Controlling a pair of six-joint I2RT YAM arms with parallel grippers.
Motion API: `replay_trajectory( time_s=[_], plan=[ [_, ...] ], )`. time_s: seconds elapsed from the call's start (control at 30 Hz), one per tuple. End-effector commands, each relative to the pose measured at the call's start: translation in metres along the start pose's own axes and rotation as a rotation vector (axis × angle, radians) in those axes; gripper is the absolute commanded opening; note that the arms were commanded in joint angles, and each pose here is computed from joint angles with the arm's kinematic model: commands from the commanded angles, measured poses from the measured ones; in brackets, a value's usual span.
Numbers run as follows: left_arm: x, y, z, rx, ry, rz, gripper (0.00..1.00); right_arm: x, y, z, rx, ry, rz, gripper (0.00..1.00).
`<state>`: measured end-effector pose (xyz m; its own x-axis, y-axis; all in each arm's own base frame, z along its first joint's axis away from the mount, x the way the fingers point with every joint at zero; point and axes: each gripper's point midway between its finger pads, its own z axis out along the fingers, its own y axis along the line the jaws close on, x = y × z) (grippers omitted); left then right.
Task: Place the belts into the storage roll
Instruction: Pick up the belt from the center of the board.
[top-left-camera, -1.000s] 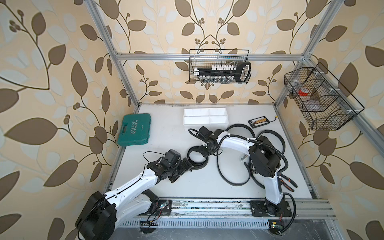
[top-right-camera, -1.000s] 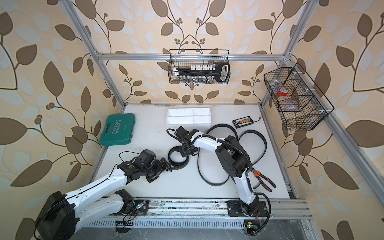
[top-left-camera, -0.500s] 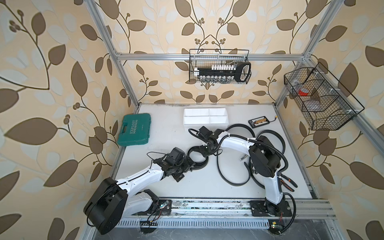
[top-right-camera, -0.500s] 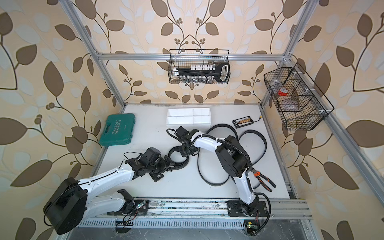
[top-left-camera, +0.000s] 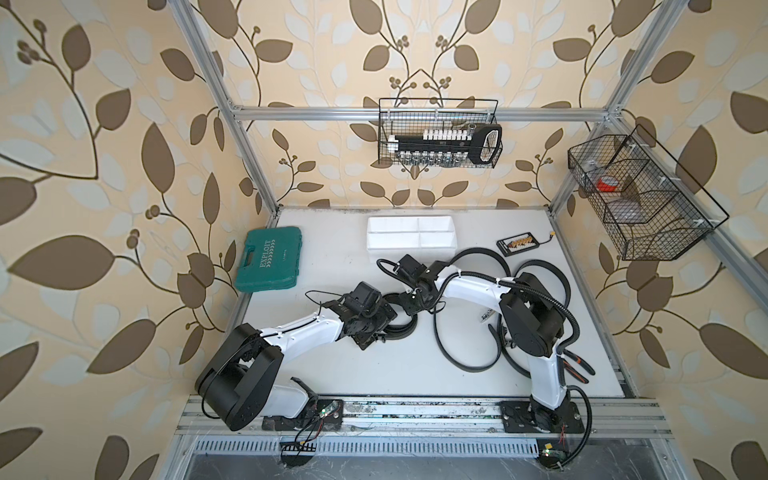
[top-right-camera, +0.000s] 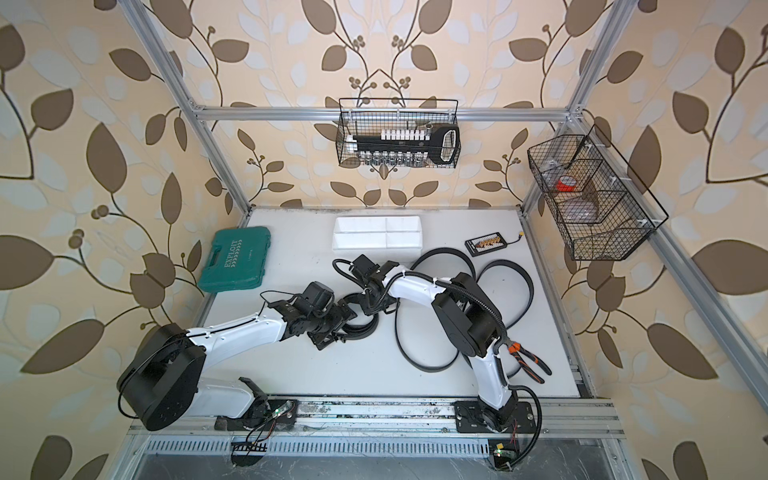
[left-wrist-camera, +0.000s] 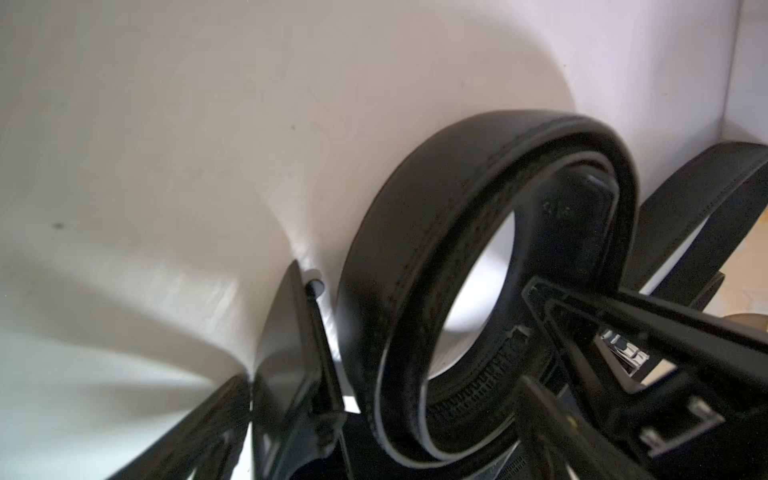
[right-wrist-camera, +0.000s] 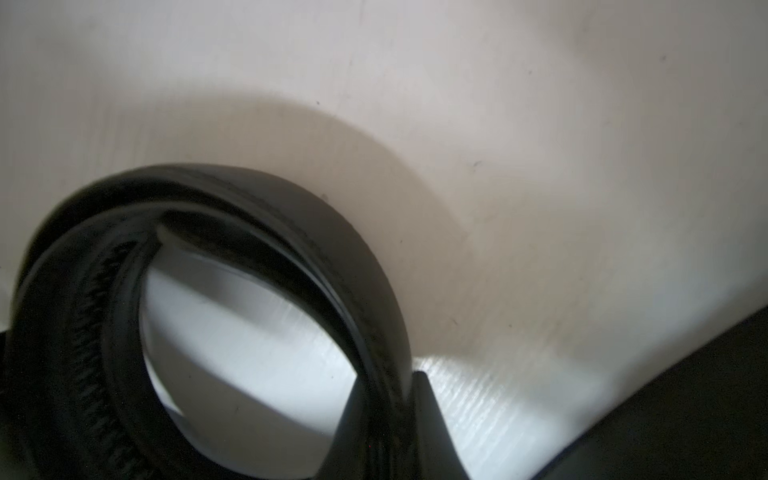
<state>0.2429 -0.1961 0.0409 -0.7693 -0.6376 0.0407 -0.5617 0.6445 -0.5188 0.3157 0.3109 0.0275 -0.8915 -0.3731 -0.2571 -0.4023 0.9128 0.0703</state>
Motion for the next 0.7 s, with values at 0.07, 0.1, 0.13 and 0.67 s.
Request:
replay_trajectory(
  time_s=[0.07, 0.1, 0.13, 0.67],
  plan=[
    [-0.017, 0.007, 0.007, -0.065, -0.060, 0.041, 0.95, 0.040, -0.018, 0.010, 0.087, 0.125, -0.035, 0.00],
    [-0.017, 0.008, 0.009, -0.077, -0.055, 0.047, 0.93, 0.040, -0.018, 0.009, 0.089, 0.123, -0.037, 0.00],
    [-0.017, 0.011, 0.013, -0.102, -0.047, 0.048, 0.92, 0.039, -0.018, 0.007, 0.091, 0.119, -0.039, 0.00],
    [-0.006, 0.024, 0.021, -0.152, 0.022, 0.082, 0.52, 0.031, -0.008, -0.005, 0.067, 0.101, -0.046, 0.00]
  ],
)
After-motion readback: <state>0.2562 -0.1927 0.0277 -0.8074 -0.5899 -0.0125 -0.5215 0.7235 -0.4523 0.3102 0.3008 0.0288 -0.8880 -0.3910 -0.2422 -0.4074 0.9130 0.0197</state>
